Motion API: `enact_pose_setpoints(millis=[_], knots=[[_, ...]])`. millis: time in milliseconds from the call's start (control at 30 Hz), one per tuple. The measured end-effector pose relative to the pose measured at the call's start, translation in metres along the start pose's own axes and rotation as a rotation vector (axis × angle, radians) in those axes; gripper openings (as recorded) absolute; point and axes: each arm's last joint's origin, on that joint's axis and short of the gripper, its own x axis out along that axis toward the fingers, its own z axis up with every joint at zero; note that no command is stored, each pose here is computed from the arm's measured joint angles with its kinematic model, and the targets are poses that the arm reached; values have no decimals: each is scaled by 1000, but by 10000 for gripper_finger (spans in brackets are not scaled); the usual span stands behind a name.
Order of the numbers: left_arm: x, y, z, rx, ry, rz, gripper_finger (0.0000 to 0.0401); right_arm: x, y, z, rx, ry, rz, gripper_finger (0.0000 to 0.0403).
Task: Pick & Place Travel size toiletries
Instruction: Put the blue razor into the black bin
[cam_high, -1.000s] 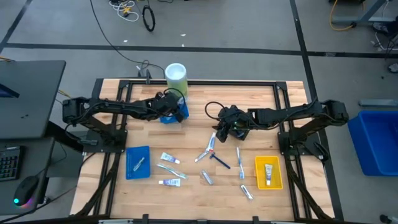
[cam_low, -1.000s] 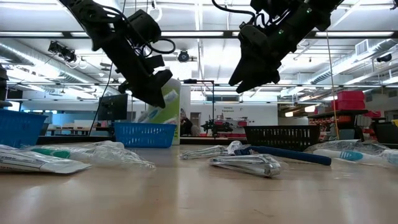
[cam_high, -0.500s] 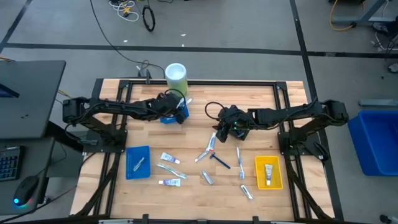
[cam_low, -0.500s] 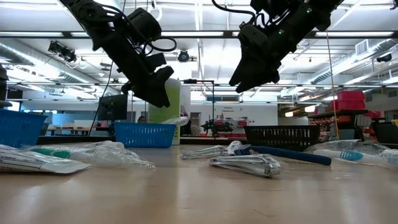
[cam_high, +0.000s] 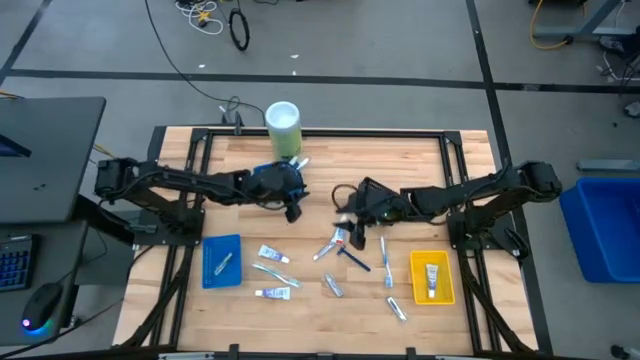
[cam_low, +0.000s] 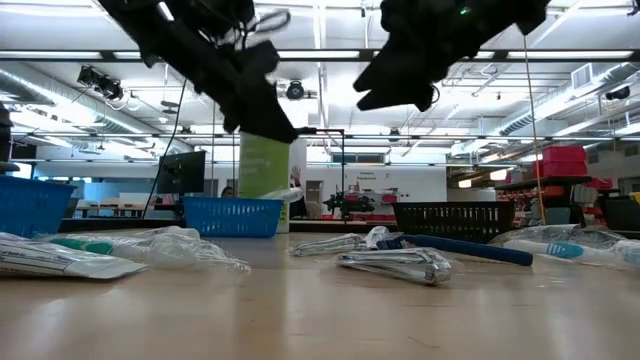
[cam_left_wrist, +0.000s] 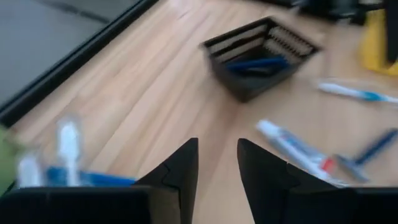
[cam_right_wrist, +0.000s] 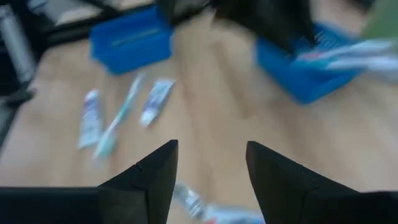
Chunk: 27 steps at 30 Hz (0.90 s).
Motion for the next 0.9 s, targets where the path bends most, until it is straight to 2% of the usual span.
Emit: enact_pose_setpoints(millis=[133,233,333,433,567,733,900], knots=[[-17,-2,11,-4,-62,-27,112,-5,25,-14,38,80,73,197],[-27,0,18,-36,-103,-23,112,-9,40,-16,72,85,97,197],[-33,1,22,-34,-129,-10,112,-11,57,-4,67,75,64,195],[-32,2,21,-17,-125,15,112,-6,68,7,34,104,-21,192],[-32,3,19,-75,-107,22,112,13,69,-2,24,283,-98,191],[-31,3,17,-102,-87,24,112,39,62,-41,109,597,-155,191],[-31,3,14,-97,-66,29,112,62,61,-66,131,718,-180,202]])
